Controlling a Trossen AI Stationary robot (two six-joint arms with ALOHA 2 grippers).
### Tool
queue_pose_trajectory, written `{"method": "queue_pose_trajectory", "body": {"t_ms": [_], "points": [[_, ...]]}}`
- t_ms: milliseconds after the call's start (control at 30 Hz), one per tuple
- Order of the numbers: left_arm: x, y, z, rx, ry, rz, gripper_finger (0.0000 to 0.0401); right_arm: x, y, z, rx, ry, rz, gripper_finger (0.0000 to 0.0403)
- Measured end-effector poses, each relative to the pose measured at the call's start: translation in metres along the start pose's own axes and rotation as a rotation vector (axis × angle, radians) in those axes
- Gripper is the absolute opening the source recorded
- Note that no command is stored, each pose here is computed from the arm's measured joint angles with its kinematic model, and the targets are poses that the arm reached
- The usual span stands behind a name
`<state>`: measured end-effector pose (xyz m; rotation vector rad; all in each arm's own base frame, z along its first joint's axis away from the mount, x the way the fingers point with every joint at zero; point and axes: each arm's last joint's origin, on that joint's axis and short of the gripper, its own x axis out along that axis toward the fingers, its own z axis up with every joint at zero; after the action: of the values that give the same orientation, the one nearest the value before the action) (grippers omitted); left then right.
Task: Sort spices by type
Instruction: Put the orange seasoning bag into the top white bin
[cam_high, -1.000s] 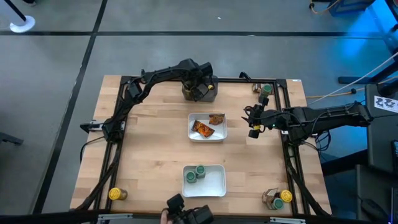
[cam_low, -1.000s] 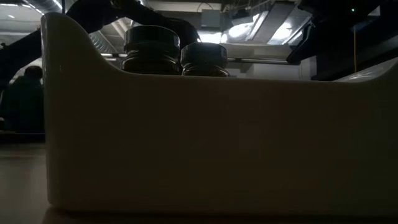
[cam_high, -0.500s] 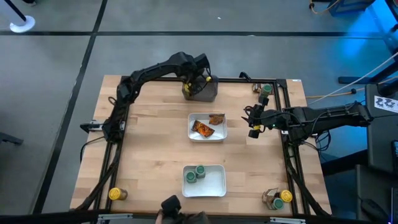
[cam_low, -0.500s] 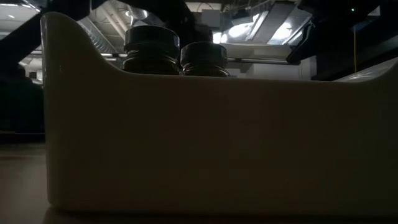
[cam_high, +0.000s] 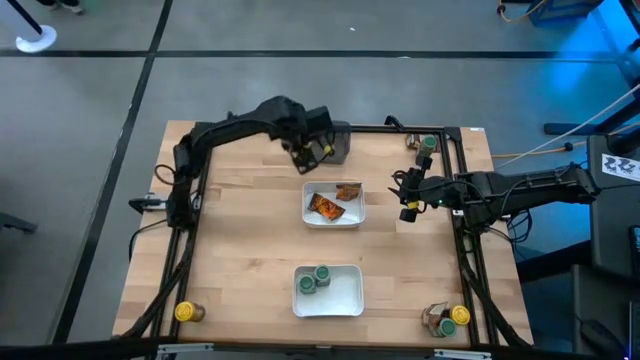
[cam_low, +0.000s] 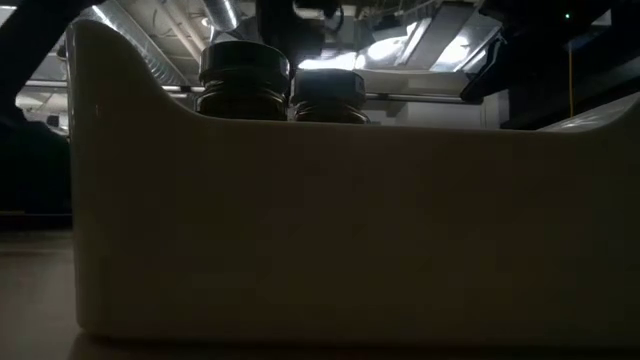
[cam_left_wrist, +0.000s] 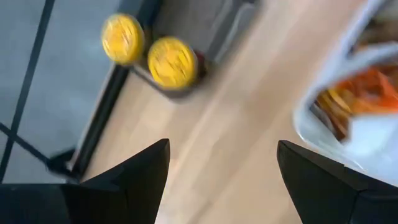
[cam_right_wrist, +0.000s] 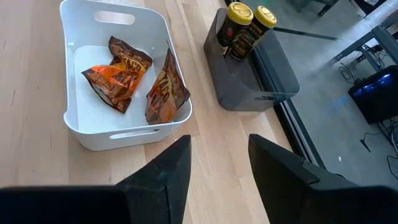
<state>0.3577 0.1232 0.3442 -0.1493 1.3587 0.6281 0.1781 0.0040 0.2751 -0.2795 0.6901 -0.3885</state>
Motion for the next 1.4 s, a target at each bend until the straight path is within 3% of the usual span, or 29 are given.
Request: {"method": "queue_pose_trajectory", "body": {"t_ms": [267, 633, 967, 1400], "points": [[-0.050, -0.057, -0.040, 0.018, -0.063, -0.058, 0.0280, 0.000, 0.000, 0.000, -0.026, 0.001, 0.000, 0.0163], [-0.093, -0.135, -0.121, 0.056, -0.095, -0.162, 0.0280, 0.000, 0.000, 0.000, -0.024, 0.003, 0.000, 0.0163], [-0.098, -0.194, -0.196, 0.254, -0.054, -0.175, 0.0280, 0.000, 0.000, 0.000, -0.025, 0.004, -0.008, 0.0163], [-0.088, -0.226, -0.268, 0.236, 0.242, -0.235, 0.0280, 0.000, 0.000, -0.001, 0.025, 0.011, -0.008, 0.0163]]}}
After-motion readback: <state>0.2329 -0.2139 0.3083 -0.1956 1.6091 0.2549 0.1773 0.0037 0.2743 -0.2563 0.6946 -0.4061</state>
